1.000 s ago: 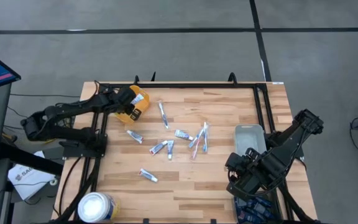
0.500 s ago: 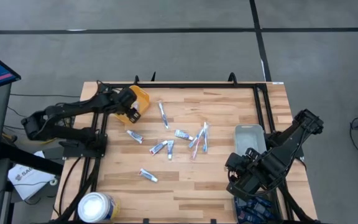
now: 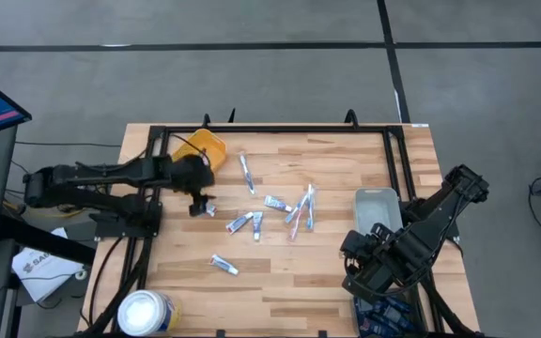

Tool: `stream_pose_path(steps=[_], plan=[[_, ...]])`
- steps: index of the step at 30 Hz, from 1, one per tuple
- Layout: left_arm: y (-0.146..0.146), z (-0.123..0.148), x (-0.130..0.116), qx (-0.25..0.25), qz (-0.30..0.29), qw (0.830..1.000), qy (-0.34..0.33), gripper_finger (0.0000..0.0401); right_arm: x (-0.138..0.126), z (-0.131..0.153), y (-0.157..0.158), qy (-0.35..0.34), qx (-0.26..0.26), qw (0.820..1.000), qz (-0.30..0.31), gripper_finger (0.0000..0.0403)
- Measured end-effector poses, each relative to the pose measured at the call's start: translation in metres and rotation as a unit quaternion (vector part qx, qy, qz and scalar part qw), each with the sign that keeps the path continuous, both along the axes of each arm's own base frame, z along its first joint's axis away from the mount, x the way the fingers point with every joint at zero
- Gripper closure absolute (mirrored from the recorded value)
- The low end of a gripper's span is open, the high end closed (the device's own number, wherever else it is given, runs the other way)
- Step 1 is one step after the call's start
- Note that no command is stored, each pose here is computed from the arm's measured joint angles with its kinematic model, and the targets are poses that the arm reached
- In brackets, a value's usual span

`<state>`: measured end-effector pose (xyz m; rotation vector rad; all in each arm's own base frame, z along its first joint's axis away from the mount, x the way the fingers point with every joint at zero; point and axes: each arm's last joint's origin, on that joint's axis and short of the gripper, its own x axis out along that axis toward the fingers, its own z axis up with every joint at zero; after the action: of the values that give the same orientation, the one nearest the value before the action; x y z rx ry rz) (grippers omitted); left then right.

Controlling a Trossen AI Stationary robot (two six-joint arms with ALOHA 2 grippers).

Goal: Pick & Place Travel size toiletries
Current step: Put the white toothpaste into the yellow bin

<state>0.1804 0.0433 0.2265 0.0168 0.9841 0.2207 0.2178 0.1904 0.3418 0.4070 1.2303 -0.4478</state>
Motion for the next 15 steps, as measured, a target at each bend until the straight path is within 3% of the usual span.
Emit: stream_pose_path(steps=[5,12,15], plan=[[-0.016,-0.023,0.017,-0.038,-0.037,0.997,0.062,0.0167,0.0,0.0,0.0,0.0,0.0,1.0,0.0,0.0182],[-0.018,-0.067,0.036,-0.036,0.037,0.984,0.169,0.017,0.0,0.0,0.0,0.0,0.0,1.0,-0.001,0.0182],[-0.017,-0.077,0.039,-0.038,0.038,0.98,0.19,0.0171,0.0,0.0,0.0,0.0,0.0,1.0,-0.001,0.0182]])
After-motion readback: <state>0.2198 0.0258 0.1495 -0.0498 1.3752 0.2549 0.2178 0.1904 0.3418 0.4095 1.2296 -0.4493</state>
